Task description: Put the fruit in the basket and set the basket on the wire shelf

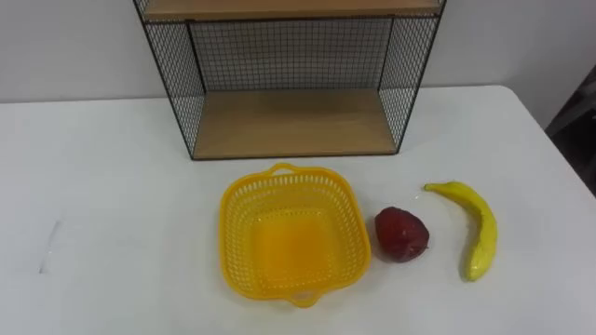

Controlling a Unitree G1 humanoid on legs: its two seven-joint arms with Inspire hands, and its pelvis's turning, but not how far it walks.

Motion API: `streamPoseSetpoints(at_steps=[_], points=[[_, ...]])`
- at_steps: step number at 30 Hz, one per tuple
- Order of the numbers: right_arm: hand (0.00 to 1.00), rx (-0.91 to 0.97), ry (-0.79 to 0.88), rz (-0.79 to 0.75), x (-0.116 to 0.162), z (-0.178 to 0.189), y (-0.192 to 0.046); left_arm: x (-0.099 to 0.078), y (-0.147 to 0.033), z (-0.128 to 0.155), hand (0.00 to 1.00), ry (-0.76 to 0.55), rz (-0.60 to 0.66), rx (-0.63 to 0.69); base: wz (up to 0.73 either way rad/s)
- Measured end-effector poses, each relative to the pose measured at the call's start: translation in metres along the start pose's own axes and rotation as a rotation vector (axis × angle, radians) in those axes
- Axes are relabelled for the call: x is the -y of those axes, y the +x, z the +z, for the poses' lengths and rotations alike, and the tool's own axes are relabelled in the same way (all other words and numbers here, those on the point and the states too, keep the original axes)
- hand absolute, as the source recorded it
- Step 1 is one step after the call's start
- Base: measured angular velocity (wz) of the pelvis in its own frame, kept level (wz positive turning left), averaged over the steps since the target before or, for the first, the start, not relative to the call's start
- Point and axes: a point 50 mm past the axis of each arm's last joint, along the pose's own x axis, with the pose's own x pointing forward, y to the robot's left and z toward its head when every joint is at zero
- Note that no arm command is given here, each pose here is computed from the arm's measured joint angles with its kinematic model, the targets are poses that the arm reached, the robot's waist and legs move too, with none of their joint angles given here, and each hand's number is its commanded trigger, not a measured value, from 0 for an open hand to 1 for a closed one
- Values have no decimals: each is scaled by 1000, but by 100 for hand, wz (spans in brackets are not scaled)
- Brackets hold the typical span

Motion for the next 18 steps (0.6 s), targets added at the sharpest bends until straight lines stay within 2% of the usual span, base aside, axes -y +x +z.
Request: streamPoseSetpoints(at_steps=[13, 18], points=[[0, -11, 38, -5, 0, 0, 0, -2, -1, -6, 0, -31, -3, -19, 1], [0, -16, 106, -28, 1, -4, 0, -4, -1, -6, 0, -39, 14, -21, -1]])
